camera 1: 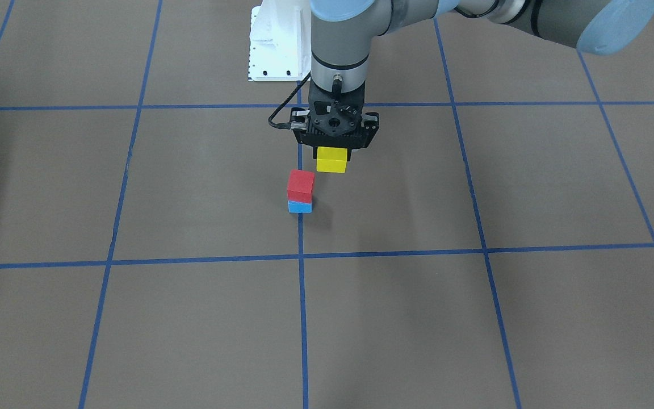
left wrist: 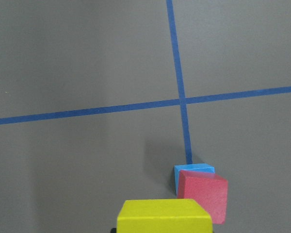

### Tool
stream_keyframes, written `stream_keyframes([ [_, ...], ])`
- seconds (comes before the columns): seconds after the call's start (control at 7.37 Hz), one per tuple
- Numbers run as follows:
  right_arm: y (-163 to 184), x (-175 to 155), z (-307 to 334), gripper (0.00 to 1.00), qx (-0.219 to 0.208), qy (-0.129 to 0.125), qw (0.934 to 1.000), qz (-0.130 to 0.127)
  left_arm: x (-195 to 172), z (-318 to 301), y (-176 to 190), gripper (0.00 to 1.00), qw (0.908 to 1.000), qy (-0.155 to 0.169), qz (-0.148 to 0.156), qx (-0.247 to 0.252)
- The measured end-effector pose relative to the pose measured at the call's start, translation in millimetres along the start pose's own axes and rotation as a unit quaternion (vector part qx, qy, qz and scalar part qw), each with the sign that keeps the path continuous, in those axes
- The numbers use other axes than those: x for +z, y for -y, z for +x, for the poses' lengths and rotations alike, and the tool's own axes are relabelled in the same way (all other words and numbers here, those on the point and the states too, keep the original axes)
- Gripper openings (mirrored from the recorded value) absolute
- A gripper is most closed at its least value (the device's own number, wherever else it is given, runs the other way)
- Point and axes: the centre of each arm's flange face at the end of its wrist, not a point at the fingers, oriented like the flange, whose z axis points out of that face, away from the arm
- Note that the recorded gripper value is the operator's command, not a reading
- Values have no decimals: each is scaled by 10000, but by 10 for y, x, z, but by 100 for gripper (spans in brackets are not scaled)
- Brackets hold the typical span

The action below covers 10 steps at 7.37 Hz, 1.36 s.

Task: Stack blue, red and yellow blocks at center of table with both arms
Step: 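Carry the yellow cube with the left gripper above the red cube, then lower the yellow cube onto the red cube and open the left gripper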

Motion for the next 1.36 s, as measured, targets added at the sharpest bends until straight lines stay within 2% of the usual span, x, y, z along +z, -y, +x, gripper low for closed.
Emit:
stream_keyframes([
  [0.27, 6, -6, -9, 100, -2, 5, 10000, 7, 191, 102, 45, 0, 9999, -25, 21, 113],
  [0.81, 25, -21, -22, 100, -9, 6, 10000, 23, 305, 183, -52, 0, 9987, -32, -56, 506],
  [1.22, 22, -19, -20, 100, -7, 5, 10000, 21, 350, 246, -136, 0, 9982, -44, -105, 586],
  [1.36, 17, -16, -17, 100, -6, 6, 10000, 18, 365, 248, -148, 6, 9982, -39, -117, 590],
])
